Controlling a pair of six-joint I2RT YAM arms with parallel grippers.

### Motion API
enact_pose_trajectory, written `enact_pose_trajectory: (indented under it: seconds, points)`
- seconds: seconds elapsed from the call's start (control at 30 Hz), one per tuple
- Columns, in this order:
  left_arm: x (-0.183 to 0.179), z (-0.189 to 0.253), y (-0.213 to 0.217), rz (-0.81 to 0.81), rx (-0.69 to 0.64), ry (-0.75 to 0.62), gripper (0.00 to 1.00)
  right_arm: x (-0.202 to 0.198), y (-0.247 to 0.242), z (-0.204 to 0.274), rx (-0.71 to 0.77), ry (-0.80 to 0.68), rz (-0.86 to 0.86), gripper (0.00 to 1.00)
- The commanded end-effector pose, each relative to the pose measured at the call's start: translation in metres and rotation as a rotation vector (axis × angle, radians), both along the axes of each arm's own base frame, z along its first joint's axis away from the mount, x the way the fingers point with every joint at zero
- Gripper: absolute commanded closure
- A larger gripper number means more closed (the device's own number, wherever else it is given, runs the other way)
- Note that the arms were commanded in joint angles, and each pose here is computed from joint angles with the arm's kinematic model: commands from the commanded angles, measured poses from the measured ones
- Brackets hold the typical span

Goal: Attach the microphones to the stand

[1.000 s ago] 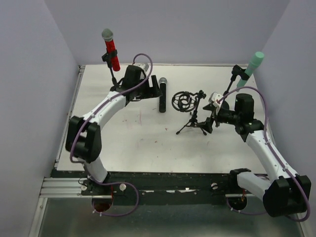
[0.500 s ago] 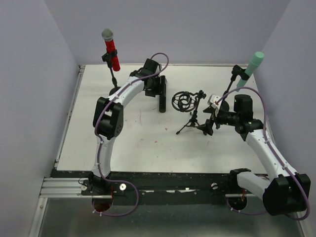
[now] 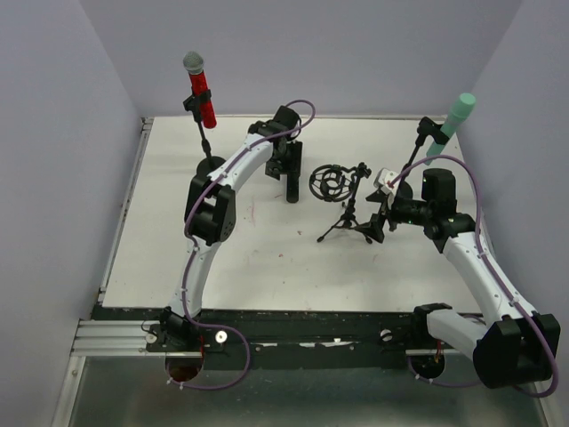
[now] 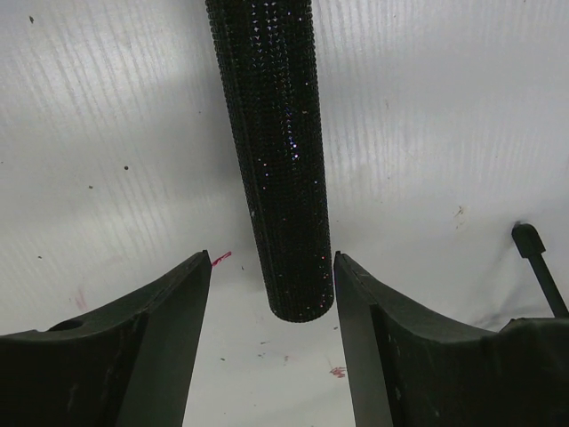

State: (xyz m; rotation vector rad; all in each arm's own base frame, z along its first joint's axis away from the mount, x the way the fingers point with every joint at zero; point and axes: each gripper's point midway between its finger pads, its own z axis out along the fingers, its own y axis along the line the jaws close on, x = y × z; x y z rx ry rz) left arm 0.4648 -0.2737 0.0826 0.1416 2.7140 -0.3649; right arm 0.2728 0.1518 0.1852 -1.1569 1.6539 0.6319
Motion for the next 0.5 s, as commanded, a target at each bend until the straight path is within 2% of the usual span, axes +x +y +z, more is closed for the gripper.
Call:
enact_pose_trajectory:
  seconds: [0.0,0.47]
  points:
    - [-0.012,-0.014,-0.003,-0.029,0.031,0.054,0.35,0.002,-0.002,0.01,-0.005,-0.016,-0.004,0.0]
    - [-0.024,-0.024,-0.022,-0.089,-0.02,0.108,0.36,-0.001,-0.001,0.02,0.003,-0.04,-0.003,0.0]
